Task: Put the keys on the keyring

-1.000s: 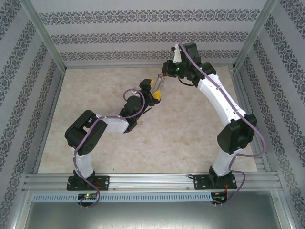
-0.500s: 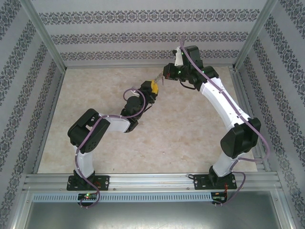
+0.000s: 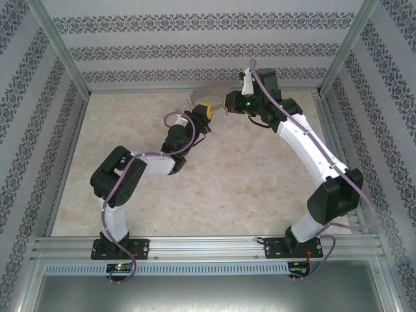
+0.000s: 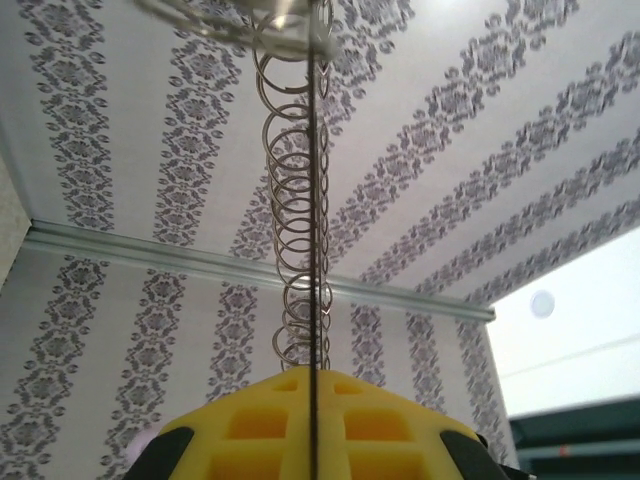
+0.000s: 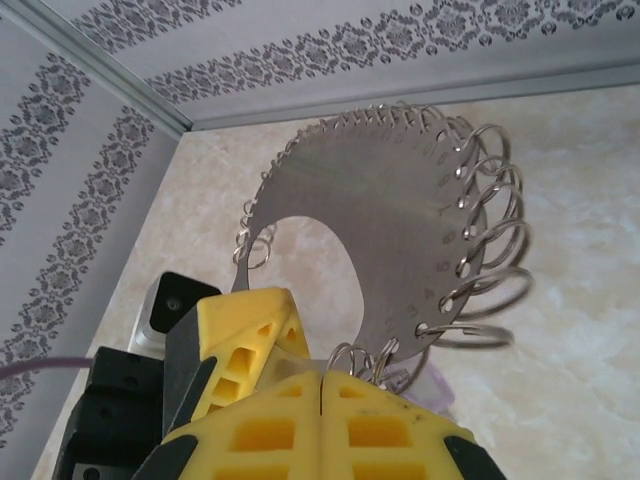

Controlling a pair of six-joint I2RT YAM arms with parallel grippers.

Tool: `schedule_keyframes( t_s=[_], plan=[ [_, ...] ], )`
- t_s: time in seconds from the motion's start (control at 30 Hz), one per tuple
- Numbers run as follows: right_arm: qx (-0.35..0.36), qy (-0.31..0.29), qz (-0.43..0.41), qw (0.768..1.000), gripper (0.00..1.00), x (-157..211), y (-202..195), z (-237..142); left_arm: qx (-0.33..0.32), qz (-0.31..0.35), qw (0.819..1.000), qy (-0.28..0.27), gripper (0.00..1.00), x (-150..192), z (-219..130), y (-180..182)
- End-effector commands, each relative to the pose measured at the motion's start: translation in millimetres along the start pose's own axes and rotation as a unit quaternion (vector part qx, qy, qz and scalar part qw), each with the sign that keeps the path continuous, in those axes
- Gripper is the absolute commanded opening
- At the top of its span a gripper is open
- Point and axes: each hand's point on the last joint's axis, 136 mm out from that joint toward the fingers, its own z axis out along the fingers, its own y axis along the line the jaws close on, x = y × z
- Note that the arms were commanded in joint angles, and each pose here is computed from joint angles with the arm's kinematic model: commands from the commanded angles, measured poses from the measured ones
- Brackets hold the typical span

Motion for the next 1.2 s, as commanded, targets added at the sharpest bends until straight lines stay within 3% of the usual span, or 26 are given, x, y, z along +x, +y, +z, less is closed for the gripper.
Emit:
schedule_keyframes(
  t_s=[0.0,0.03,0.17,0.27,0.43,0.6,0.7,0.77,0.87,1.03,1.17],
  plan=[
    [-0.056,-0.011,-0.002,0.998,0.00,1,31,-19,0.049,0.094,0.994,0.036,0.00,5,15,-46],
    [-0.060,-0.015,-0.003,0.998,0.03,1,32,-21,0.059,0.112,0.991,0.050,0.00,7,19,-54],
    [-0.058,-0.043,-0.006,0.997,0.36,-3,30,-45,0.092,0.182,0.974,0.102,0.00,16,32,-79],
    [-0.046,-0.075,0.004,0.996,0.42,-6,15,-70,0.108,0.240,0.954,0.140,0.00,22,41,-98],
    [-0.012,-0.129,0.038,0.991,0.45,-8,-22,-102,0.109,0.373,0.896,0.213,0.00,45,48,-124],
    [0.010,-0.150,0.062,0.987,0.46,-6,-49,-114,0.069,0.533,0.805,0.252,0.00,61,40,-128],
    [0.000,-0.140,0.061,0.988,0.46,0,-51,-107,0.044,0.623,0.736,0.261,0.00,63,30,-123],
    [-0.007,-0.133,0.060,0.989,0.46,6,-53,-100,0.033,0.683,0.678,0.271,0.00,69,19,-118],
    [-0.012,-0.137,0.063,0.988,0.46,15,-60,-93,0.036,0.733,0.618,0.281,0.00,79,4,-121],
    [-0.076,-0.142,0.057,0.985,0.54,15,-46,-86,0.032,0.785,0.552,0.280,0.00,89,-12,-130],
    [-0.116,-0.142,0.066,0.981,0.59,9,-31,-80,0.043,0.792,0.541,0.278,0.00,95,-17,-138]
  ],
)
